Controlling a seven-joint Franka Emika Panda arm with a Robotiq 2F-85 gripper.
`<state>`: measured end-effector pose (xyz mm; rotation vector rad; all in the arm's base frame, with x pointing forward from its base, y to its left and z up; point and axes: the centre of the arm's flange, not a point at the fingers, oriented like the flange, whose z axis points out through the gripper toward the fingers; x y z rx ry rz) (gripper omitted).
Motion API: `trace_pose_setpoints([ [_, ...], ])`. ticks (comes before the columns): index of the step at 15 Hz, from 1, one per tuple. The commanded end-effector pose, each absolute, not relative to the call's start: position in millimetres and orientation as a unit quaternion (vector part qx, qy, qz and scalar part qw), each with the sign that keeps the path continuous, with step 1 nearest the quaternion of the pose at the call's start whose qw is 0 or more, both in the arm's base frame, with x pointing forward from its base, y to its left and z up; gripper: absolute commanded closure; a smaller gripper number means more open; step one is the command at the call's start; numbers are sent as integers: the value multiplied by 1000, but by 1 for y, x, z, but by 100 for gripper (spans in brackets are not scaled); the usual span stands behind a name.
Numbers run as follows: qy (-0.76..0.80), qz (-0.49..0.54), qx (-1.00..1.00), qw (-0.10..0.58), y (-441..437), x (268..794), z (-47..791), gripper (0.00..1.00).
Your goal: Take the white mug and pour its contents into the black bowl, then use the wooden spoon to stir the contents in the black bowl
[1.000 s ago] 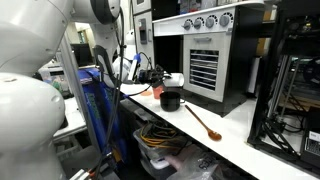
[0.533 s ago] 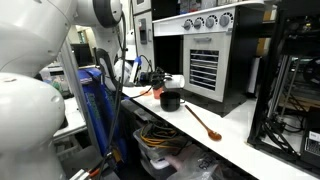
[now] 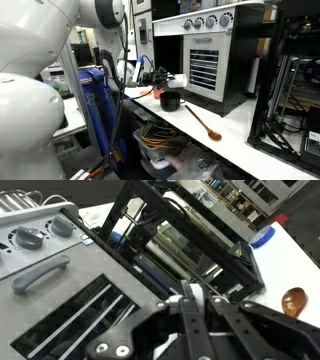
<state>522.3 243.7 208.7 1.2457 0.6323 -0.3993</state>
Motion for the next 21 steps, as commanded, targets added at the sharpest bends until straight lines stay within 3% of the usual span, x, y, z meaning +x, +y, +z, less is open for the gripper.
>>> trace_pose_setpoints([
  [1,299,-187,564,747,243,536,203,98],
  [21,329,-179,519,768,264,527,190,98],
])
